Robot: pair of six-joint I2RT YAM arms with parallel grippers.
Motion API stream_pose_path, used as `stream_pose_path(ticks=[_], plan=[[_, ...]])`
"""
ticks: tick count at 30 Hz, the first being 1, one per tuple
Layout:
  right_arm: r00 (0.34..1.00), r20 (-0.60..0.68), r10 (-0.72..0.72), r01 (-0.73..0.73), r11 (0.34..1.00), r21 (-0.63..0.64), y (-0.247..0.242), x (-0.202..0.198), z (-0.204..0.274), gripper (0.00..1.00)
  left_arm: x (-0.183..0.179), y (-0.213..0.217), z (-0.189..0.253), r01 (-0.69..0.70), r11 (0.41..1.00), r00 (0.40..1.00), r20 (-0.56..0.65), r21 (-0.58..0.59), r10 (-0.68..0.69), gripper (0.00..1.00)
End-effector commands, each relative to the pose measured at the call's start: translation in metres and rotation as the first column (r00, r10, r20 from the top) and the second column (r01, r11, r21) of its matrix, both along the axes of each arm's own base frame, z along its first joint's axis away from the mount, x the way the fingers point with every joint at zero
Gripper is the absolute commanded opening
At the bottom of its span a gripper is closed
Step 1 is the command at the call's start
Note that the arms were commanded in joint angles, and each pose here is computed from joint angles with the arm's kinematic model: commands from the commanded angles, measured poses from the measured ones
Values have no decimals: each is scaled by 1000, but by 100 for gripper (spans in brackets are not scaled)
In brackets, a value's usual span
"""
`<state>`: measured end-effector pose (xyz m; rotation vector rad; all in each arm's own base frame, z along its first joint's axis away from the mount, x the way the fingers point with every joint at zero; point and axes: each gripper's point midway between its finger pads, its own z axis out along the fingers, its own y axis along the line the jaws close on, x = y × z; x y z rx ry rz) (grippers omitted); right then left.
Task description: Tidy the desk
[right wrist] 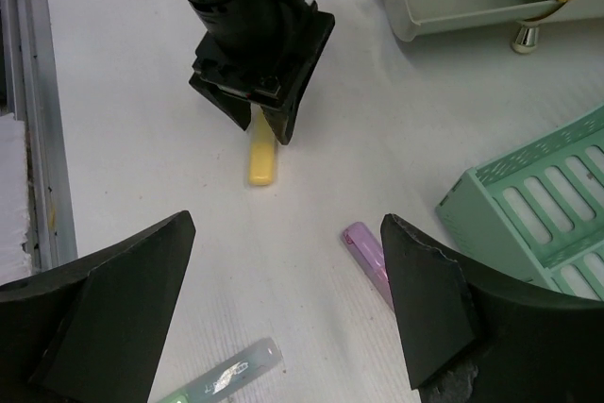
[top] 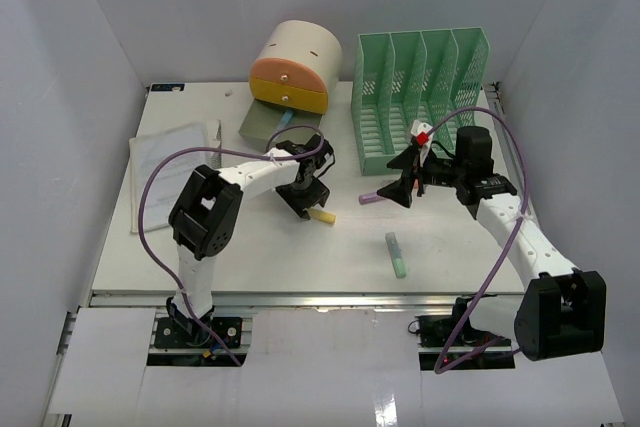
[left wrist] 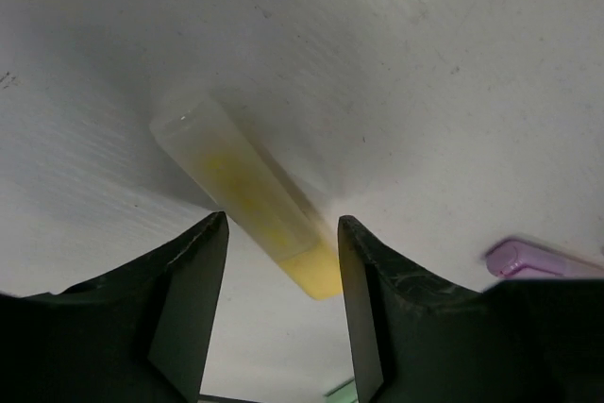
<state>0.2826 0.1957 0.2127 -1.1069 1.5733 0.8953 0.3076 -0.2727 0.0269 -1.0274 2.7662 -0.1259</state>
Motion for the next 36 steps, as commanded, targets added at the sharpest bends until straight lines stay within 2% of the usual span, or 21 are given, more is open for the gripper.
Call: stream_pose_path(ticks=[1, 4, 8, 13, 17, 20, 24, 29, 33, 36], plan=[[998, 60, 10, -12, 999, 36, -5, -3, 18, 86, -10, 5, -3, 41, 998, 997, -65, 54, -37, 55], [998, 64, 4, -7, 999, 43, -9, -3, 20, 86, -9, 5, -4, 50, 997, 997, -64, 55, -47, 49], [998, 62, -3, 0, 999, 48, -13, -2, 21, 86, -4, 3, 4, 71, 997, 997, -29, 40, -69, 37], [999, 53, -12, 9, 998, 54, -17, -1, 20, 85, 8, 2, 27, 162, 986, 983, 89, 29, -164, 17], [999, 48, -19, 16, 998, 58, -21, 0, 18, 85, 27, 11, 64, 239, 968, 937, 245, 77, -251, 9], [999, 46, -25, 22, 998, 56, -22, 1, 16, 85, 41, 28, 90, 222, 972, 920, 313, 79, -235, 9], [999, 40, -33, 31, 998, 52, -23, 2, 12, 85, 74, 54, 121, 144, 988, 915, 386, -53, -113, 7], [998, 39, -46, 44, 998, 46, -26, 4, 9, 85, 126, 74, 157, 82, 977, 895, 445, -197, 14, 6], [998, 42, -41, 39, 998, 45, -27, 4, 7, 85, 164, 74, 163, 60, 960, 896, 438, -272, 69, 8], [998, 37, -49, 48, 998, 40, -29, 5, 5, 85, 189, 75, 147, 25, 955, 913, 395, -296, 99, 12]])
